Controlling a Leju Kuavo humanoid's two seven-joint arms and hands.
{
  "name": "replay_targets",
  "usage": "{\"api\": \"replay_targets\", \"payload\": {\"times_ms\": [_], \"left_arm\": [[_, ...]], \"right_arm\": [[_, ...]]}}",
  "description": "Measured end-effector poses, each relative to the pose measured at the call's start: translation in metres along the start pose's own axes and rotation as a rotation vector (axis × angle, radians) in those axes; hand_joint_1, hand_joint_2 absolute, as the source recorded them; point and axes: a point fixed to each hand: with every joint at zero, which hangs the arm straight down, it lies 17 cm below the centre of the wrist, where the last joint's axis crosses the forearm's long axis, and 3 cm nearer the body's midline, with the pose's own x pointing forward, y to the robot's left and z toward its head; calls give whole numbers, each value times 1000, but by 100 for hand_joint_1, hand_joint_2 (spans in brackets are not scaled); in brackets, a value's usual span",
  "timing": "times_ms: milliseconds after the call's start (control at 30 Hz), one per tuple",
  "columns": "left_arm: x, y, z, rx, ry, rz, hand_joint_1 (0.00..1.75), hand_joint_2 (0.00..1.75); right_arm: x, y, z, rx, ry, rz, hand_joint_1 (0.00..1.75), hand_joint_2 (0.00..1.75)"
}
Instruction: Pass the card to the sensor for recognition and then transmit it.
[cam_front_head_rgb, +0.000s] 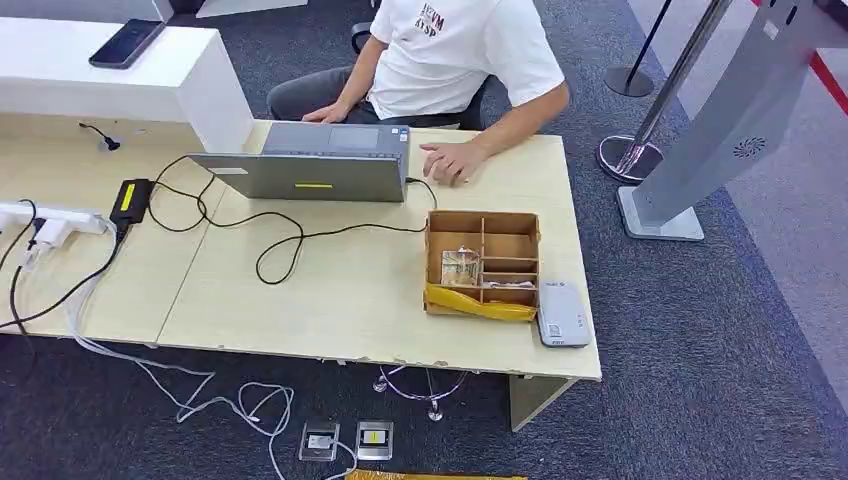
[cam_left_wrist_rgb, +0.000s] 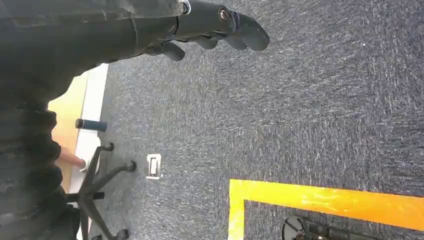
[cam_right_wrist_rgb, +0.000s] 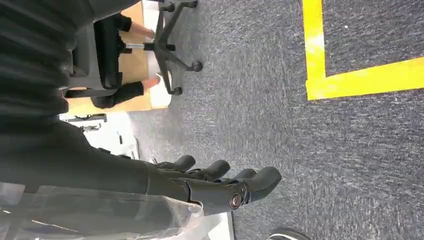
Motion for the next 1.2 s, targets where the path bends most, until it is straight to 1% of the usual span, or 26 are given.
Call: {"api": "replay_targets", "payload": {"times_ms": [1200], "left_arm": [[3,-5,2,-6,-8,18,0,175]], "right_arm": [[3,-2,0,-3,-10,-1,0,175]]}}
